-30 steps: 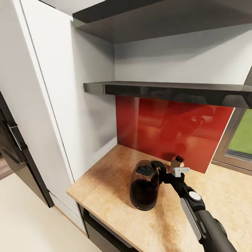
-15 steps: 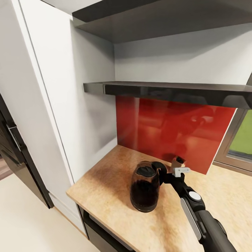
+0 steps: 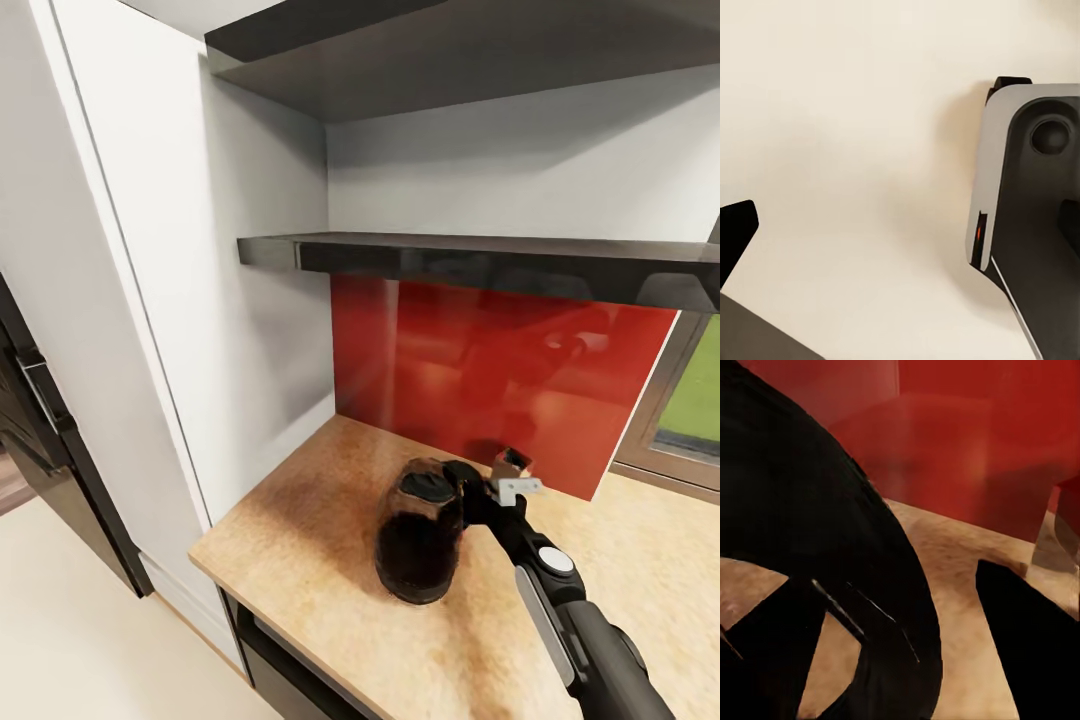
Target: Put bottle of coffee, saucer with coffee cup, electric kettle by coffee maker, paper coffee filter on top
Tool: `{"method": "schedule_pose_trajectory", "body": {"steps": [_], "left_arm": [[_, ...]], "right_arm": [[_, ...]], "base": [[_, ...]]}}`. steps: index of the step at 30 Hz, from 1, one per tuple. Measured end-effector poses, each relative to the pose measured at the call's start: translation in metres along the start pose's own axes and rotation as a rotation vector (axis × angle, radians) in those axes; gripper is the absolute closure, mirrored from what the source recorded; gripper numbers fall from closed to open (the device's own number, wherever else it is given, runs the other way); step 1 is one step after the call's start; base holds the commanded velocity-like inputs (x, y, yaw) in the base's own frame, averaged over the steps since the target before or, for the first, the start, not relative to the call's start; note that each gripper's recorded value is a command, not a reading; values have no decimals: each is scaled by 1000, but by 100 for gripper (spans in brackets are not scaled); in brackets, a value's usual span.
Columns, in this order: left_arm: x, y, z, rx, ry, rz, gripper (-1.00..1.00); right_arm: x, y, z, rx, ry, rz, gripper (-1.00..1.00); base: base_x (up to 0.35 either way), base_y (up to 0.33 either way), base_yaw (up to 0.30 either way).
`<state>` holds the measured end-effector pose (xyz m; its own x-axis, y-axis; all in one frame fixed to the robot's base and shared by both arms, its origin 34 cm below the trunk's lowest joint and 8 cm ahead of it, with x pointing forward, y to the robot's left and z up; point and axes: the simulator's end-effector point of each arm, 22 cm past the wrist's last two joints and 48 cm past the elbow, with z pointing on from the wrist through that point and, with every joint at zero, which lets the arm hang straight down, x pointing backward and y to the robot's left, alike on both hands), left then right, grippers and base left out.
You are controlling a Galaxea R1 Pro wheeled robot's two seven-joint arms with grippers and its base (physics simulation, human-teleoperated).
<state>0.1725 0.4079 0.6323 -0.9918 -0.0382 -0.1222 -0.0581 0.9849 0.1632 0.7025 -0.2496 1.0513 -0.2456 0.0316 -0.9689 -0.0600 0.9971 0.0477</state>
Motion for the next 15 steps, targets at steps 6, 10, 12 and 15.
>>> {"method": "schedule_pose_trajectory", "body": {"steps": [6, 10, 12, 15], "left_arm": [[0, 1, 0, -1, 0, 0, -100], [0, 1, 0, -1, 0, 0, -100], [0, 1, 0, -1, -1, 0, -100], [0, 0, 0, 0, -1, 0, -100]], "right_arm": [[0, -1, 0, 1, 0, 1, 100], [0, -1, 0, 2, 0, 0, 100], [0, 0, 0, 1, 0, -1, 100], [0, 0, 0, 1, 0, -1, 100]], "base": [[0, 0, 0], [0, 0, 0], [0, 0, 0], [0, 0, 0]]}}
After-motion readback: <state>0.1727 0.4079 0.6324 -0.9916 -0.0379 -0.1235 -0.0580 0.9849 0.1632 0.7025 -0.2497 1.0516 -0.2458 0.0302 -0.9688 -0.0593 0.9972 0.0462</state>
